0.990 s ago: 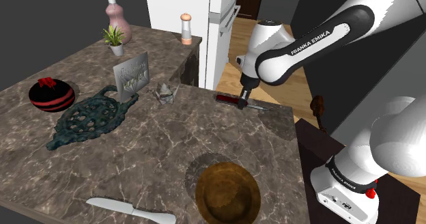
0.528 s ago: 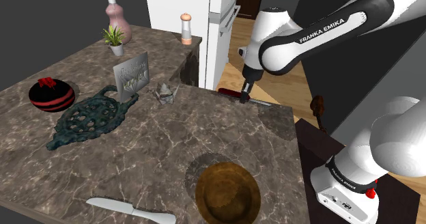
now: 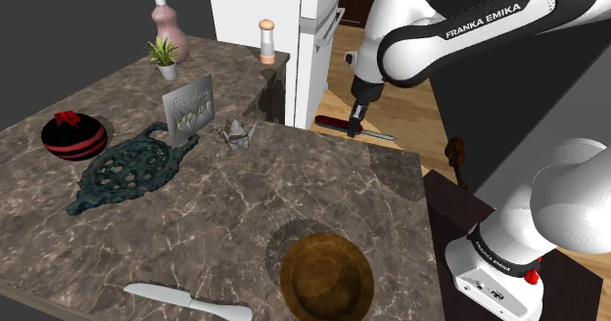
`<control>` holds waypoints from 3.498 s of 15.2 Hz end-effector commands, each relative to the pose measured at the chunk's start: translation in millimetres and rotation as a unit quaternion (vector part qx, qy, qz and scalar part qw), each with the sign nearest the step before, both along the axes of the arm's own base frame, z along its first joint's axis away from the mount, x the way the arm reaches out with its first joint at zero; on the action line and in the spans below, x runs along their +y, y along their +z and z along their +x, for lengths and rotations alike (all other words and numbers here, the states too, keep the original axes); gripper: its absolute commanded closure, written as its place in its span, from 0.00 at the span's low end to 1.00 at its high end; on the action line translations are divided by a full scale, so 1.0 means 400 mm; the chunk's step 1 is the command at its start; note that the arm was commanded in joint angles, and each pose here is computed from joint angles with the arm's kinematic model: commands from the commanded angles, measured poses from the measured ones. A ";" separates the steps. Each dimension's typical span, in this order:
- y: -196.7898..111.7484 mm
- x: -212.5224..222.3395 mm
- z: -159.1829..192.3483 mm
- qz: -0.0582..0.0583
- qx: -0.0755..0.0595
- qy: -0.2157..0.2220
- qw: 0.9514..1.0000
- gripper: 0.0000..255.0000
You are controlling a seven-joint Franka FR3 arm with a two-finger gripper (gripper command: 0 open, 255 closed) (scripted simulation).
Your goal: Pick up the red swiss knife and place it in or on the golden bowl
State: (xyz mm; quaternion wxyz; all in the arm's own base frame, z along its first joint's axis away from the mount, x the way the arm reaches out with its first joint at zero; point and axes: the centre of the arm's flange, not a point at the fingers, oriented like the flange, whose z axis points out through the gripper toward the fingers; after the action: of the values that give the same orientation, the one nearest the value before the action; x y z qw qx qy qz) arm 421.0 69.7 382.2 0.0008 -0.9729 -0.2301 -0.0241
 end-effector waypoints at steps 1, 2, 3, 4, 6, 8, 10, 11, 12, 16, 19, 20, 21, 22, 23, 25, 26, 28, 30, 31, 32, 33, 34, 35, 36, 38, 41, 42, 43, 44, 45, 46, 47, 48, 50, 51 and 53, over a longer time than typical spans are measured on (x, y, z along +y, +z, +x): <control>0.026 0.000 0.001 0.000 0.000 0.000 1.000 1.00; 0.040 0.000 0.001 0.000 0.000 0.000 1.000 1.00; 0.053 0.000 0.001 0.000 0.000 0.000 1.000 1.00; 0.066 0.000 0.001 0.000 0.000 0.000 1.000 1.00; 0.092 0.000 0.001 0.000 0.000 0.000 1.000 1.00; 0.093 0.027 -0.018 0.000 0.000 0.000 1.000 1.00; 0.093 0.080 -0.056 0.000 0.000 0.000 1.000 1.00; 0.093 0.107 -0.076 0.000 0.000 0.000 1.000 1.00; 0.093 0.134 -0.095 0.000 0.000 0.000 1.000 1.00; 0.094 0.241 -0.172 0.000 0.000 0.000 1.000 1.00; 0.095 0.321 -0.230 0.000 0.000 0.000 1.000 1.00; 0.095 0.348 -0.249 0.000 0.000 0.000 1.000 1.00; 0.095 0.375 -0.269 0.000 0.000 0.000 1.000 1.00; 0.095 0.402 -0.288 0.000 0.000 0.000 1.000 1.00; 0.095 0.428 -0.307 0.000 0.000 0.000 1.000 1.00; 0.096 0.482 -0.346 0.000 0.000 0.000 1.000 1.00; 0.096 0.509 -0.365 0.000 0.000 0.000 1.000 1.00; 0.096 0.562 -0.404 0.000 0.000 0.000 1.000 1.00; 0.097 0.616 -0.442 0.000 0.000 0.000 1.000 1.00; 0.097 0.642 -0.462 0.000 0.000 0.000 1.000 1.00; 0.097 0.669 -0.481 0.000 0.000 0.000 1.000 1.00; 0.097 0.696 -0.500 0.000 0.000 0.000 1.000 1.00; 0.097 0.723 -0.519 0.000 0.000 0.000 1.000 1.00; 0.097 0.750 -0.539 0.000 0.000 0.000 1.000 1.00; 0.098 0.795 -0.572 0.000 0.000 0.000 1.000 1.00; 0.071 0.795 -0.572 0.000 0.000 0.000 1.000 1.00; 0.032 0.795 -0.572 0.000 0.000 0.000 1.000 1.00; 0.018 0.795 -0.572 0.000 0.000 0.000 1.000 1.00; 0.005 0.795 -0.572 0.000 0.000 0.000 1.000 1.00; -0.008 0.795 -0.572 0.000 0.000 0.000 1.000 1.00; -0.021 0.795 -0.572 0.000 0.000 0.000 1.000 1.00; -0.034 0.795 -0.572 0.000 0.000 0.000 1.000 1.00; -0.048 0.795 -0.572 0.000 0.000 0.000 1.000 1.00; -0.061 0.795 -0.572 0.000 0.000 0.000 1.000 1.00; -0.083 0.795 -0.572 0.000 0.000 0.000 1.000 1.00; -0.083 0.795 -0.572 0.000 0.000 0.000 1.000 1.00; -0.083 0.795 -0.572 0.000 0.000 0.000 1.000 1.00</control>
State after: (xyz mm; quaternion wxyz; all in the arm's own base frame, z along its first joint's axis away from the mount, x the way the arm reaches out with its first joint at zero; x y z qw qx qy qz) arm 192.5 387.8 350.0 0.0009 -0.9729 -0.2301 -0.0239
